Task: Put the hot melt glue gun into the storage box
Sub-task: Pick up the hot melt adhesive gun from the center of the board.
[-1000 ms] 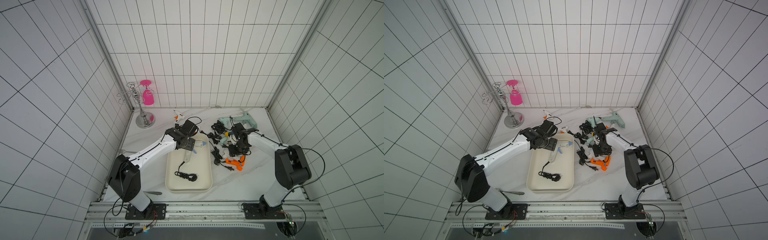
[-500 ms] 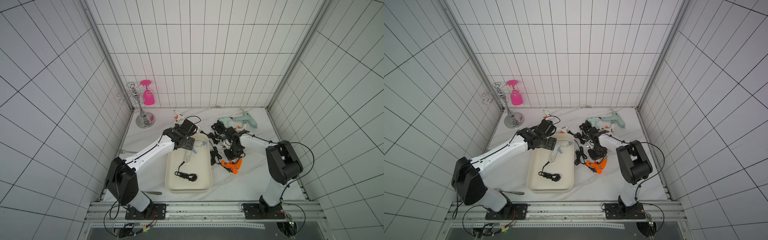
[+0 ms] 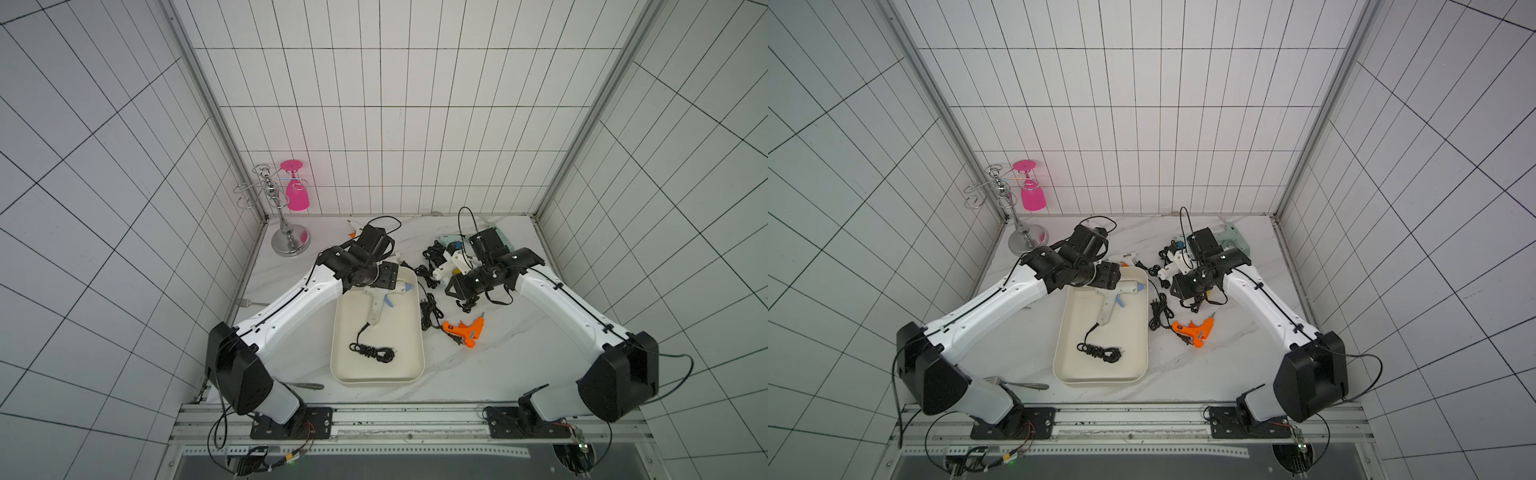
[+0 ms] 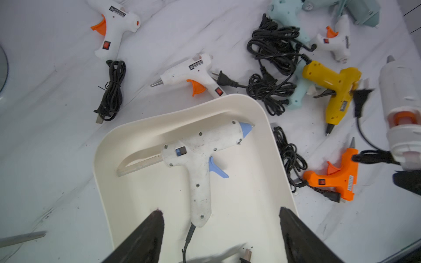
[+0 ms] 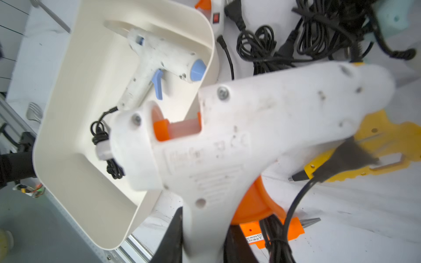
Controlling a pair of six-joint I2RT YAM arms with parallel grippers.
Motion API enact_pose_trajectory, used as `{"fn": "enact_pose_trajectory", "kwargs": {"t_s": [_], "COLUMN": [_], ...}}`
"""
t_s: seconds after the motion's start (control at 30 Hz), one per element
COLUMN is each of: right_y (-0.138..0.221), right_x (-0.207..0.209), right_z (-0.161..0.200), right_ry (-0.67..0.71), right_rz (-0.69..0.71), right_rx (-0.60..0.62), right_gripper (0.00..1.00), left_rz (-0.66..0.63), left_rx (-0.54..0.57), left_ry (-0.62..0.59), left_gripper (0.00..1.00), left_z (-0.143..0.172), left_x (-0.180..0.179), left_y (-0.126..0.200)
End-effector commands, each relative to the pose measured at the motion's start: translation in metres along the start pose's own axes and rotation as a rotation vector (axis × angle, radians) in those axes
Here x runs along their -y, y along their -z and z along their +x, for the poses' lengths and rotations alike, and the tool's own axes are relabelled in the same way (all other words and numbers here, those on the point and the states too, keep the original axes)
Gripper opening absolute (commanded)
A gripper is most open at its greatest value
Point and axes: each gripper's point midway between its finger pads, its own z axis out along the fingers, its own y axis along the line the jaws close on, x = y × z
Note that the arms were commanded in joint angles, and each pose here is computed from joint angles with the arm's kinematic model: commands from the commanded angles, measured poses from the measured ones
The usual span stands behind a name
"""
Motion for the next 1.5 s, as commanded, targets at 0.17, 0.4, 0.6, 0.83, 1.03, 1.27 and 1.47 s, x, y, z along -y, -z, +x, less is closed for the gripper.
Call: {"fn": "enact_pose_trajectory", "kwargs": {"t_s": [0.17,0.4,0.6,0.83,1.03,1.27,1.47], "right_y": [0.057,0.077,0.087,0.093,0.088,0.092,0.124], "right_x": [-0.005,-0.006,-0.027,-0.055,-0.061,-0.064,-0.059], "right_z": [-0.060,-0.069,-0.070,-0.066,-0.061,-0.058,-0.055], "right_ry": [0.085,0.172,0.215,0.266,0.269,0.235,0.217], "right_rz": [0.213,0.400,0.433,0.419,0.405,0.379,0.394], "right_rx": [0.367,0.445,0.497,0.543,0.538,0.555,0.592], "right_gripper": [0.15,0.13,0.13,0.14,0.14,0.19,0.82], "left_rz": [0.326,0.500,0.554,0.562,0.589,0.695,0.694], "left_rx": [0.217,0.303,0.337,0.340,0.424,0.478,0.436], "left_ry": [0.050,0.086,0.074,0.110,0.122,0.051,-0.015], "left_gripper": [0.86,0.91,0.89,0.82,0.60,0.25,0.12], "left_z": [-0.042,-0.056,-0.066,-0.074,-0.082,-0.077,-0.072], "left_x": [0.080,0.116,0.139,0.148,0.148,0.160,0.150], "left_y": [0.059,0.078,0.068,0.041,0.039,0.053,0.075]}}
